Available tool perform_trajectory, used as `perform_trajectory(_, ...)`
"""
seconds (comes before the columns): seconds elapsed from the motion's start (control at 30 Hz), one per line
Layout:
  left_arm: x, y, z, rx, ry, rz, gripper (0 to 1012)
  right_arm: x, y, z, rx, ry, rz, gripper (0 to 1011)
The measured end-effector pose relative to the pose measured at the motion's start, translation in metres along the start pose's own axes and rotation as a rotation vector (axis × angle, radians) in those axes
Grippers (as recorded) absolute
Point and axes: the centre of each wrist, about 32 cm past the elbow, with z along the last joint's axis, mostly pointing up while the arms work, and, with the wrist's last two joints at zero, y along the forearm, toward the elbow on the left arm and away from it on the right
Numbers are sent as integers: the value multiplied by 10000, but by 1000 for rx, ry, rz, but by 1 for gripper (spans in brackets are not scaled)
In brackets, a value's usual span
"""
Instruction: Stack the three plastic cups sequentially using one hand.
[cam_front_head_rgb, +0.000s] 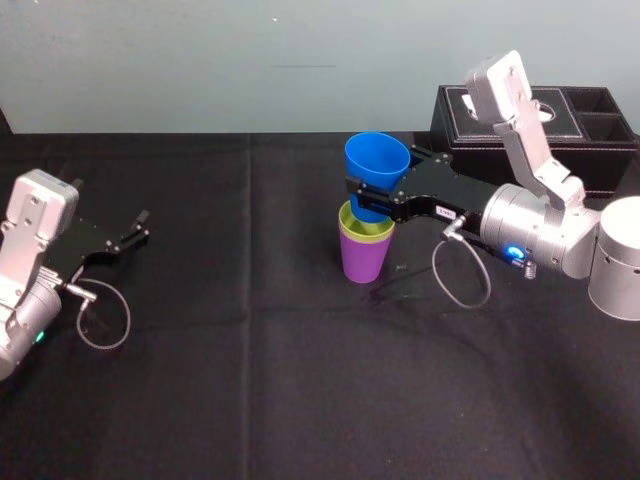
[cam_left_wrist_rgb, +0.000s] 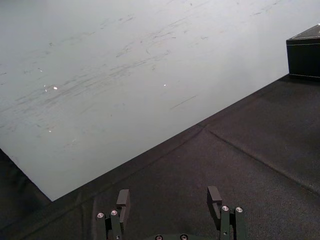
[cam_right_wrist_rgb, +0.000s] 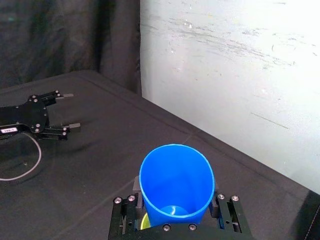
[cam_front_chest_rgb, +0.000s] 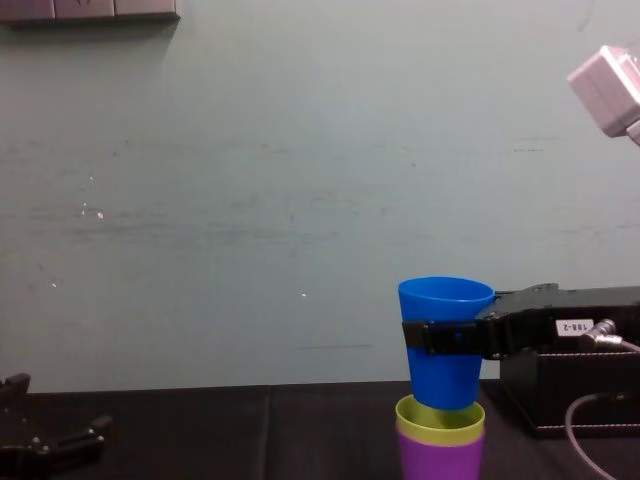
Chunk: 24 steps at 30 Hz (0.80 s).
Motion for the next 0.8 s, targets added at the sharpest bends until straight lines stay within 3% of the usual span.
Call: perform_trajectory(0.8, 0, 0, 0, 0, 0, 0, 1011, 15, 93, -119, -27, -4, 13, 724)
